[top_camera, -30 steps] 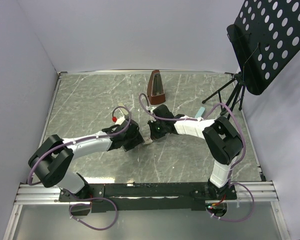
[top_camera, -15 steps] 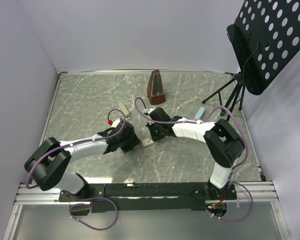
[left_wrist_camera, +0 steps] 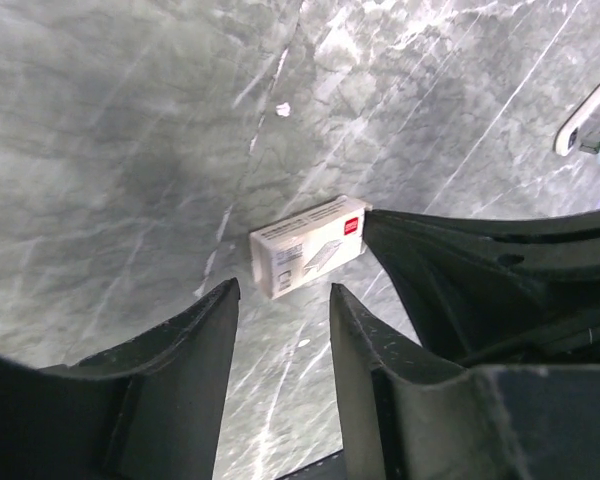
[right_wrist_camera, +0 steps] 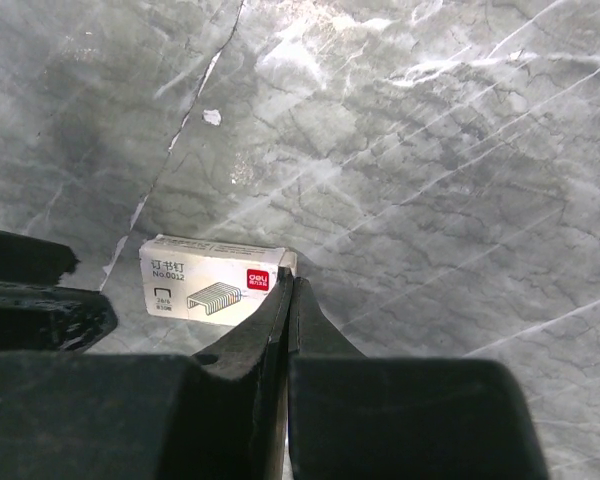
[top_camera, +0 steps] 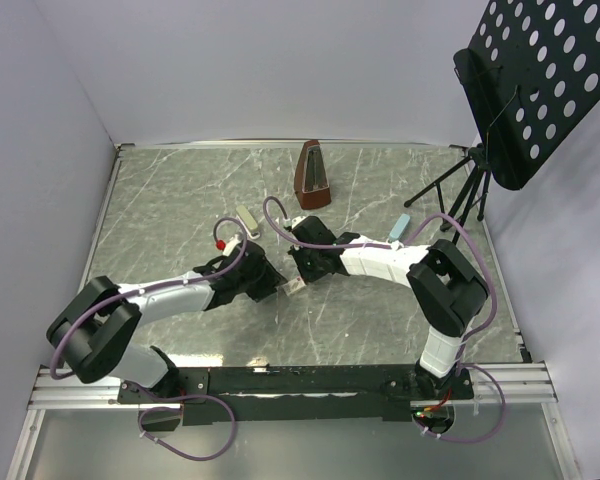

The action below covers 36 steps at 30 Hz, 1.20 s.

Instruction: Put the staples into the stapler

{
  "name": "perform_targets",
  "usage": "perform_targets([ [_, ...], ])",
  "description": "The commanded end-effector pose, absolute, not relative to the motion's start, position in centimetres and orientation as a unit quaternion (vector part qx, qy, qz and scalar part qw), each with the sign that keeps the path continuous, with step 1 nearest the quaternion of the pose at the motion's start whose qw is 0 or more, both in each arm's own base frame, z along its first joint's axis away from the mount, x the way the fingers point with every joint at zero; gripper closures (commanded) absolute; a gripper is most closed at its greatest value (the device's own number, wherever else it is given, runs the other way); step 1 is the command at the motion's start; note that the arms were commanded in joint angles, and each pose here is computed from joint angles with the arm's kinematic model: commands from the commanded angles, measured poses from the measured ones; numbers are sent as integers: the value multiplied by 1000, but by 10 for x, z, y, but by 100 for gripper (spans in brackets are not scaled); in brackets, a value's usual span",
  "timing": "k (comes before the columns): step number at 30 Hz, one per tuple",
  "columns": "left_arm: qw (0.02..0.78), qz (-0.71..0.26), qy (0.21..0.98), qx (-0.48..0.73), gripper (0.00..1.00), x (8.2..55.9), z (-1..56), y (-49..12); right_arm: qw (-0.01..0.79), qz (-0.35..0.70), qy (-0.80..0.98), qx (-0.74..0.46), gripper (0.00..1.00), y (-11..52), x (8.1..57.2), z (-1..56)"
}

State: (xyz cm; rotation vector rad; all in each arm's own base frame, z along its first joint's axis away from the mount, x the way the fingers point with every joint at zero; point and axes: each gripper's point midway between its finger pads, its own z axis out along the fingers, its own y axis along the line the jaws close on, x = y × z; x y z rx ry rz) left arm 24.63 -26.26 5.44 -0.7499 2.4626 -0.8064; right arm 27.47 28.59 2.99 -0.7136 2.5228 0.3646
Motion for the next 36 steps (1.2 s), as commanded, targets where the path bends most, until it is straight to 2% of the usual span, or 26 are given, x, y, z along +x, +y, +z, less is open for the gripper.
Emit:
perform_targets([
  [1,203,-331,874,-292,54,252,57,-279,275,146,917,-250,100,297,283,58],
  [9,172,-345,875,-293,64,248,40,-290,275,148,917,-247,100,298,282,59],
  [22,181,-342,874,-293,75,249,39,-288,273,148,918,-245,100,298,282,58],
  [28,173,-344,874,-297,91,246,37,-287,277,132,920,-242,100,292,284,57],
  [29,173,-344,874,-298,99,245,36,-286,278,129,920,-242,100,291,284,57],
  [36,179,-354,868,-299,99,243,42,-284,279,107,925,-236,100,282,286,54],
])
